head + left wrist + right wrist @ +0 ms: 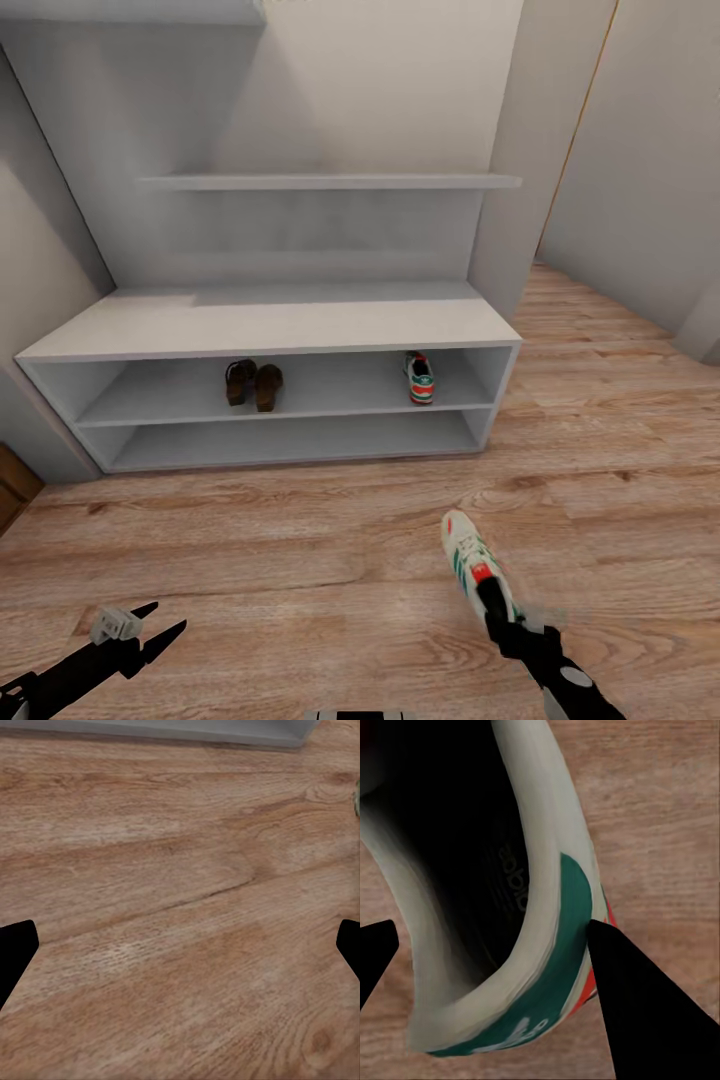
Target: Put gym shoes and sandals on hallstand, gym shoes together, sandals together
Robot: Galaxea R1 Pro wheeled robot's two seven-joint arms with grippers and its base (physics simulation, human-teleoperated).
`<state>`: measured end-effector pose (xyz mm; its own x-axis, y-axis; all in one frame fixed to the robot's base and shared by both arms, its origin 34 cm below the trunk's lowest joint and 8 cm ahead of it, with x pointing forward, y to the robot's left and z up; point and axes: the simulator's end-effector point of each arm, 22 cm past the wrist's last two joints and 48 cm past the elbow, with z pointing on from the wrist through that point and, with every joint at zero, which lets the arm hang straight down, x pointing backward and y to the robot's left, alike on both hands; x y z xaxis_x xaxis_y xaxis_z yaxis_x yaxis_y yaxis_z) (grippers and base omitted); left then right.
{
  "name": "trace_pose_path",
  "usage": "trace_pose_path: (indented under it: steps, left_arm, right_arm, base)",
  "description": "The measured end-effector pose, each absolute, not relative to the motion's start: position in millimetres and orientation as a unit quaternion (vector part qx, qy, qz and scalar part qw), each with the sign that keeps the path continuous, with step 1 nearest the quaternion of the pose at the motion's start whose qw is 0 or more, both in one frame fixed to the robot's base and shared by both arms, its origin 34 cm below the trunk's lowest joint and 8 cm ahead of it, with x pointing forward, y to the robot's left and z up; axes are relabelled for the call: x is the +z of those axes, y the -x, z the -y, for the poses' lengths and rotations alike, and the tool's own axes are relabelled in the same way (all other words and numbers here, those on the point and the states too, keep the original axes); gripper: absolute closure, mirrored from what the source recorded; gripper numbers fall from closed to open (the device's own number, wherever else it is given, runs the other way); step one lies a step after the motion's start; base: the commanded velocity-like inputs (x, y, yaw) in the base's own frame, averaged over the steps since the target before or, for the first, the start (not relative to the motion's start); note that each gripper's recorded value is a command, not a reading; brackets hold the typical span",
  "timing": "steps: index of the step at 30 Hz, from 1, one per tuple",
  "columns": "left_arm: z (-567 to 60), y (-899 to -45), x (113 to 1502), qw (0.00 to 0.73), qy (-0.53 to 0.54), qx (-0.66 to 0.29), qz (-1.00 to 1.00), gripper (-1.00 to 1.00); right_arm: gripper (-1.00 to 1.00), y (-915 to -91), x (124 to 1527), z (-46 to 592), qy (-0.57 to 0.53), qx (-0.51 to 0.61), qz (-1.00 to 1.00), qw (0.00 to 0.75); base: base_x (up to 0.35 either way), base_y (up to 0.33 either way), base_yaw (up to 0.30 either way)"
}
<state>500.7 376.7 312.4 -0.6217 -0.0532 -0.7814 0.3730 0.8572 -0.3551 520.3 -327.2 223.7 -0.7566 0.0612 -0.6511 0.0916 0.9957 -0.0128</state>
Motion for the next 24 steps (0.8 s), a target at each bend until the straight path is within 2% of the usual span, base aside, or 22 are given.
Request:
trace_pose_path:
  steps: [4, 8, 14, 24]
  left_arm:
    - [-377, -500, 312, 0.425, -0.093, -0.251, -0.865, -1.00]
    - [-377, -500, 312, 0.424, -0.093, -0.251, -0.865, -1.00]
    - [-375, -500, 312, 0.424, -0.093, -0.252, -0.865, -1.00]
    - [-376, -497, 310, 0.418, -0.101, -0.250, -0.867, -1.00]
  right_arm:
    - [1.00, -569, 253, 239, 0.015, 0.019, -0.944, 0.328]
    - [1.00, -620, 288, 188, 0.035, 0.029, -0.943, 0.330]
    - [1.00, -653, 318, 157, 0.028, 0.013, -0.943, 0.332]
    - [1.00, -666, 332, 160, 0.014, -0.016, -0.940, 0.340]
  base:
    - [0.000, 0.000, 0.000]
    - [0.000, 0.000, 0.000]
    - [0.000, 0.000, 0.000]
    - [0.000, 0.000, 0.000]
